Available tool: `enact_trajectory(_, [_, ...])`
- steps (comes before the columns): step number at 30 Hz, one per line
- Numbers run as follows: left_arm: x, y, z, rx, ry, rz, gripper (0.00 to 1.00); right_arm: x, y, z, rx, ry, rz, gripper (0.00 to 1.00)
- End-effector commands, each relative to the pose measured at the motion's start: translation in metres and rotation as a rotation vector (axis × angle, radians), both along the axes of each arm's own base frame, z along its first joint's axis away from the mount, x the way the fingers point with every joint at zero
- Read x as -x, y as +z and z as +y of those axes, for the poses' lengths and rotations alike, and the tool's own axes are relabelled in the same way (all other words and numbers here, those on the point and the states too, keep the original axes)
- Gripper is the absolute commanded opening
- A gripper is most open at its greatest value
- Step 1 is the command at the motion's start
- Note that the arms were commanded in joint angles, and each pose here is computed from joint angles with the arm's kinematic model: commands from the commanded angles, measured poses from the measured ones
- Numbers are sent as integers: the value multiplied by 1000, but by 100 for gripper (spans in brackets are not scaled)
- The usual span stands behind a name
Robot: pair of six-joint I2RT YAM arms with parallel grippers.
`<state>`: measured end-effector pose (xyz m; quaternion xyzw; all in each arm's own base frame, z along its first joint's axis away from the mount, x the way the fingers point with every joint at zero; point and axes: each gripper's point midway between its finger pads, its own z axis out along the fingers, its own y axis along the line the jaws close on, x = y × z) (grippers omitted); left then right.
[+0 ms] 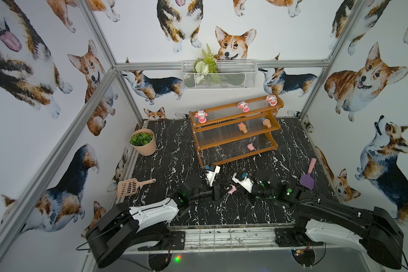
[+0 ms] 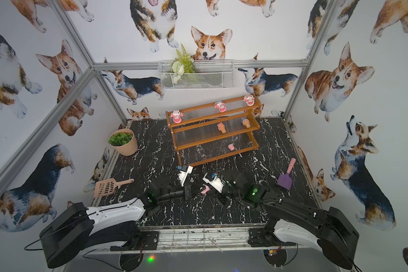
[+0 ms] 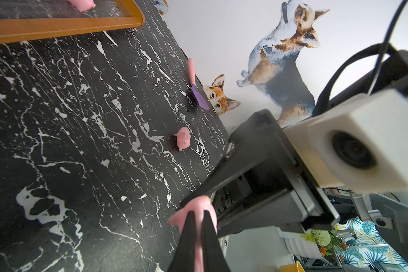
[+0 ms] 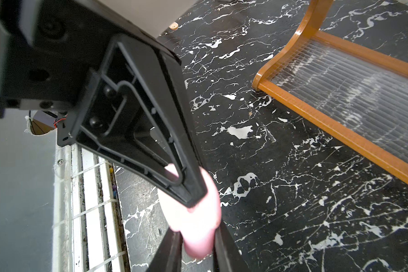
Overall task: Organize plastic toys on shelves
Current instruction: Place the plastic toy at the center of the board.
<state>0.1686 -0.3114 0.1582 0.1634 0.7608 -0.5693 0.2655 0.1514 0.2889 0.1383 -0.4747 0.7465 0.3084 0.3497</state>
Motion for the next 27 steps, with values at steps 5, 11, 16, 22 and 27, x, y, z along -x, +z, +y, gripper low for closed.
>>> enact_trajectory(5, [-14,-14,33,-293,102,-154,1,-17,5,-23,-47,-165,7,61])
enact_trajectory(11, [-24,-20,57,-508,171,-233,2,-61,13,-74,-287,-430,231,62])
enact_trajectory(16, [-21,-32,61,-792,156,-313,3,-86,10,-112,-445,-583,359,62])
enact_trajectory(22, [-20,-40,65,-1092,117,-425,3,-91,2,-125,-449,-656,396,62])
enact_trajectory(27, [-30,-33,62,-1266,101,-509,4,-93,-1,-139,-479,-719,422,62])
